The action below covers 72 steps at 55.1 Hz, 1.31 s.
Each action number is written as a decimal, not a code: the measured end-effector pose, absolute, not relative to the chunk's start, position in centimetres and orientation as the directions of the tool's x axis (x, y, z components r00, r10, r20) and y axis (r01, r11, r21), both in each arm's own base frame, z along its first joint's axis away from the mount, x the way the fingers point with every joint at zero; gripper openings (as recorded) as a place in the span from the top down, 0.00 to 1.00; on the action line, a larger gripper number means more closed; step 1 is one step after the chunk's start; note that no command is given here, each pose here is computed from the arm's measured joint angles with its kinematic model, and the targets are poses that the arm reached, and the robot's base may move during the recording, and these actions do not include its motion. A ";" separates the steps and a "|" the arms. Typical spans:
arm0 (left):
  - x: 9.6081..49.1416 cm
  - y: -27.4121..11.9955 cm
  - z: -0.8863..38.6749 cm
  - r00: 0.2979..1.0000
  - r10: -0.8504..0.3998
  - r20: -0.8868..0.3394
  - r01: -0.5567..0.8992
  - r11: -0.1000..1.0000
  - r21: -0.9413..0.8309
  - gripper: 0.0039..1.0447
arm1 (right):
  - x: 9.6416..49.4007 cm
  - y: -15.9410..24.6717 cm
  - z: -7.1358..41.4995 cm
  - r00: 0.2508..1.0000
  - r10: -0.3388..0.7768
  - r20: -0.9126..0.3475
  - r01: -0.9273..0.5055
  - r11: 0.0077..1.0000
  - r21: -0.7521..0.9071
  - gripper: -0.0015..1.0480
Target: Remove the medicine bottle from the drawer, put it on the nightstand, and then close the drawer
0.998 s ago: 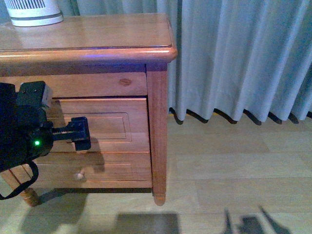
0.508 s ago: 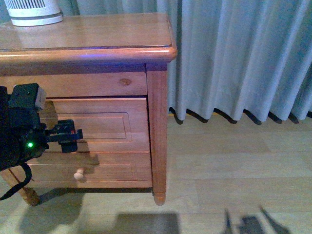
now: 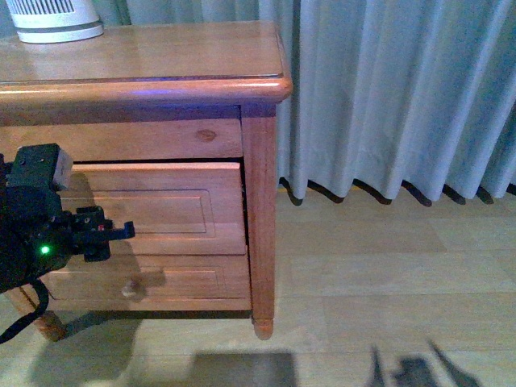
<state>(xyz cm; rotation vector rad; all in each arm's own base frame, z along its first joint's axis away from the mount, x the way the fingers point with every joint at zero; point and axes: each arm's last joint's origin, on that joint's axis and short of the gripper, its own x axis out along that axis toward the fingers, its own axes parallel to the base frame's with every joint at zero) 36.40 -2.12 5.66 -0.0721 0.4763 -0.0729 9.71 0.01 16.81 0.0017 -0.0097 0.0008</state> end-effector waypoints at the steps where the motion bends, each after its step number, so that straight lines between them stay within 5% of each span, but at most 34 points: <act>1: 36.0 -2.1 5.6 0.885 -0.086 -0.457 0.052 0.995 -0.088 0.75 | 9.7 0.0 16.8 1.000 0.001 0.010 -0.001 1.000 0.001 0.07; 32: 21.9 -3.1 4.2 0.858 -0.087 -0.506 0.038 0.994 -0.106 0.75 | 9.7 0.0 16.8 1.000 0.001 0.010 -0.001 1.000 0.001 0.07; 47: 19.6 -2.9 4.3 0.848 -0.093 -0.522 0.032 0.992 -0.124 0.75 | 9.7 0.0 16.8 1.000 0.001 0.010 -0.001 1.000 0.002 0.07; 57: 17.6 -3.3 4.1 0.784 -0.144 -0.604 0.051 0.984 -0.169 0.47 | 9.7 0.0 16.8 1.000 0.001 0.010 -0.001 1.000 0.001 0.07; 72: 17.1 -3.7 7.4 0.790 -0.183 -0.586 0.059 0.973 -0.225 0.07 | 9.7 0.0 16.8 1.000 0.001 0.010 -0.001 1.000 0.001 0.07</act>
